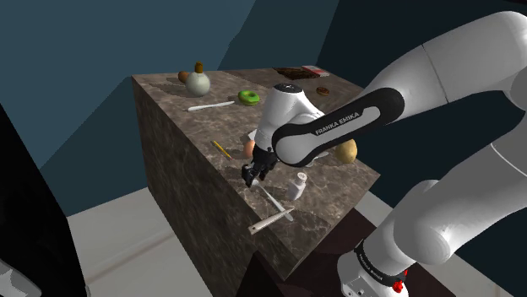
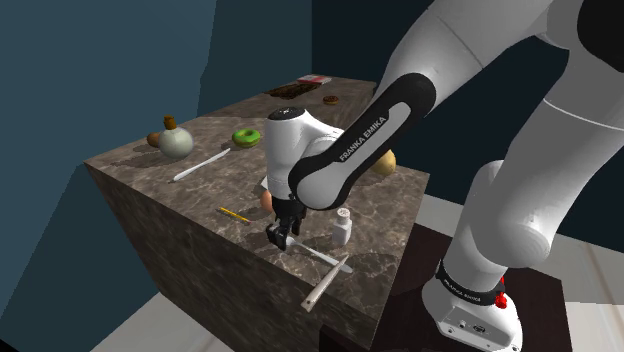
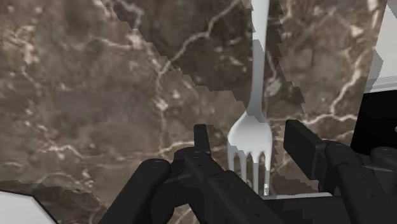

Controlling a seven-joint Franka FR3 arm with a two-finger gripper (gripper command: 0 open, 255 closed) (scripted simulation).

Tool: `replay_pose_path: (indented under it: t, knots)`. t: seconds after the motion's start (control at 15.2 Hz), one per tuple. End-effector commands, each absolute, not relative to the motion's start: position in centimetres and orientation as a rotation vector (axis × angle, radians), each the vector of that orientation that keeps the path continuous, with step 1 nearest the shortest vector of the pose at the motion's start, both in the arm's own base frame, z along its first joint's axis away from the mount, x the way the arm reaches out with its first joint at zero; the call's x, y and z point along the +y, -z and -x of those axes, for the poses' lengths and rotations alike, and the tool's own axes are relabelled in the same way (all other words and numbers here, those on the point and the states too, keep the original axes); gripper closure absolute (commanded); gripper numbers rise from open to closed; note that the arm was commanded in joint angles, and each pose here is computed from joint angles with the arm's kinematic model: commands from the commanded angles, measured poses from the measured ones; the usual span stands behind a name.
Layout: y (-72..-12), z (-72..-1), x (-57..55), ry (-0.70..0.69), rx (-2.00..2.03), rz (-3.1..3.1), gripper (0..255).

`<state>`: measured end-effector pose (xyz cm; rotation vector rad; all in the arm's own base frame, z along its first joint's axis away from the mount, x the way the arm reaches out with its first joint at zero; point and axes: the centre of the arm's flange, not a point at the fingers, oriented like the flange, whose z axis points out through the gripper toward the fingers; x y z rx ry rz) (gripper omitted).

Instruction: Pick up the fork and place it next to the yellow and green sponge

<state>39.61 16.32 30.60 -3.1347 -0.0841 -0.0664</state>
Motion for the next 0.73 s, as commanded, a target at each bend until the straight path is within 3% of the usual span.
replay_pose_path:
  t: [0.0, 0.66]
  knots:
    - [-30.3, -39.5, 16.5, 0.059, -0.091, 3.134, 255]
    - [-32.9, -39.5, 16.6, 0.059, -0.091, 3.134, 255]
